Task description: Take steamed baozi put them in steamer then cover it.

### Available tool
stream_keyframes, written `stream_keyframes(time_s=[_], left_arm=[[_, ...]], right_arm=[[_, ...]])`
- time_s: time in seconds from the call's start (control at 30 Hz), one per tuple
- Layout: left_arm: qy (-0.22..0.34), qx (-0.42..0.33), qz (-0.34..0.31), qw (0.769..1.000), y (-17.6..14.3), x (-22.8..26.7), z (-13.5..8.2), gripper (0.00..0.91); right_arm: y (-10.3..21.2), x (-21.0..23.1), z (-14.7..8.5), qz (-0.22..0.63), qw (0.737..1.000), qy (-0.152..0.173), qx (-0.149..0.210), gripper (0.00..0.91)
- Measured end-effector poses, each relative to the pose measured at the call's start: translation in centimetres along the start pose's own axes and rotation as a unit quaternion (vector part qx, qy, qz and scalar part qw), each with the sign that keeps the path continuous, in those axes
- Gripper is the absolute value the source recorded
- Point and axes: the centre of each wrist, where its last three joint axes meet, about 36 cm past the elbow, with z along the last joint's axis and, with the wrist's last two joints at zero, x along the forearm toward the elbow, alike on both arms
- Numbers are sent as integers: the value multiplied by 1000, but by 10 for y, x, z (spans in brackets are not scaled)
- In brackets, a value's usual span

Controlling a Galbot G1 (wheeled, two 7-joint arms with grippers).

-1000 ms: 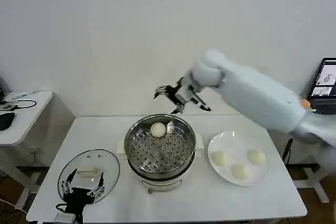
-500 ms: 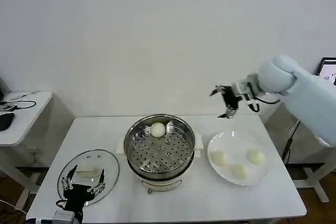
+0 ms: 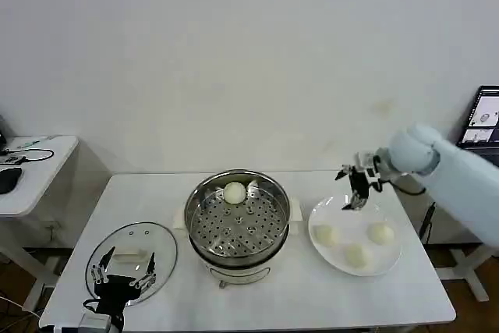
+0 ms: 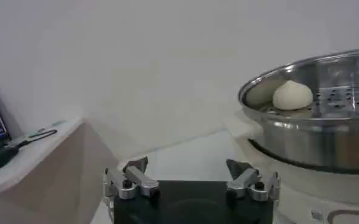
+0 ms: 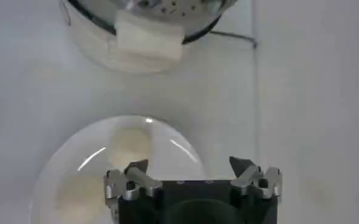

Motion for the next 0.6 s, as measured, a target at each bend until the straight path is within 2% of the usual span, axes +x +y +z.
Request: stream_keyframes(time_s=[0.33, 0.6], left_arm=[[5, -2, 1, 1000, 0, 0, 3, 907], [4, -3, -2, 1000, 0, 2, 3, 907]], right_arm=[[12, -52, 10, -49, 998, 2, -35, 907], [13, -78, 14, -51, 998, 5, -43, 907]])
